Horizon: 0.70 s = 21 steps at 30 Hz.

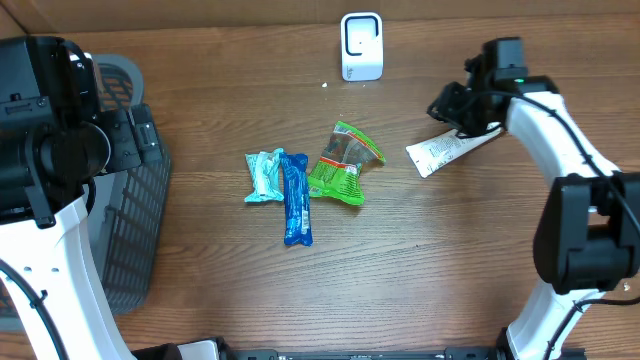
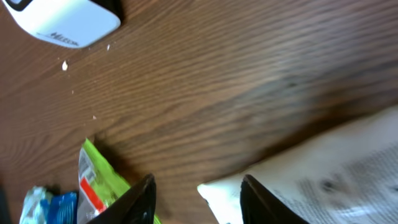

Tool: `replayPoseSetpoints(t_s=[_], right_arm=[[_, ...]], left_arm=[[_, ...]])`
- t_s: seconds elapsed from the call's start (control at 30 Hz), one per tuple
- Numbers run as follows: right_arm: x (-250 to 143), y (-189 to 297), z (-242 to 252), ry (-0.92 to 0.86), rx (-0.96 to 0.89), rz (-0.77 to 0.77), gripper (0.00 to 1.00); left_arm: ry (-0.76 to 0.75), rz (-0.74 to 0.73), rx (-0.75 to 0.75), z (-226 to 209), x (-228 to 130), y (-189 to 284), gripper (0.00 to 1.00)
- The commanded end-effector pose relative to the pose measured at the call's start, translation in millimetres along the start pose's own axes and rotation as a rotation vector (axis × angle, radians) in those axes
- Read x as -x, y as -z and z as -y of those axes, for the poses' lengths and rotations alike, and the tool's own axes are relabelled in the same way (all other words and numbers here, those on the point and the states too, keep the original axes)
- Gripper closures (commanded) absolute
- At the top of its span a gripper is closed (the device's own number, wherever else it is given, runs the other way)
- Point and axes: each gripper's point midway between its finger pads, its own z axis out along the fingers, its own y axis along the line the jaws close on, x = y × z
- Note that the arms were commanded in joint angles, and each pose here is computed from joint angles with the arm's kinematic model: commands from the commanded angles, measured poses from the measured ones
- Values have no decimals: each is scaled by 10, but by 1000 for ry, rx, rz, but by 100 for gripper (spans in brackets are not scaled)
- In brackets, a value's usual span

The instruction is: Scan the item barcode

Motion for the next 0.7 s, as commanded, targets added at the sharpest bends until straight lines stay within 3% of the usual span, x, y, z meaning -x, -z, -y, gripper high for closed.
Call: replayPoseSetpoints(t_s=[0.0,0.3,0.67], right_arm=[[-54,-249,128,-51,-99,0,57],[-286,-265,549,-77,-305,-51,54],[-818,4,755,-56,-350,-324,44]], left_arm=[[-4,17,7,-26,34,35,0],[-4,16,7,-26,34,34,0],[-4,17,7,-26,34,35,0]])
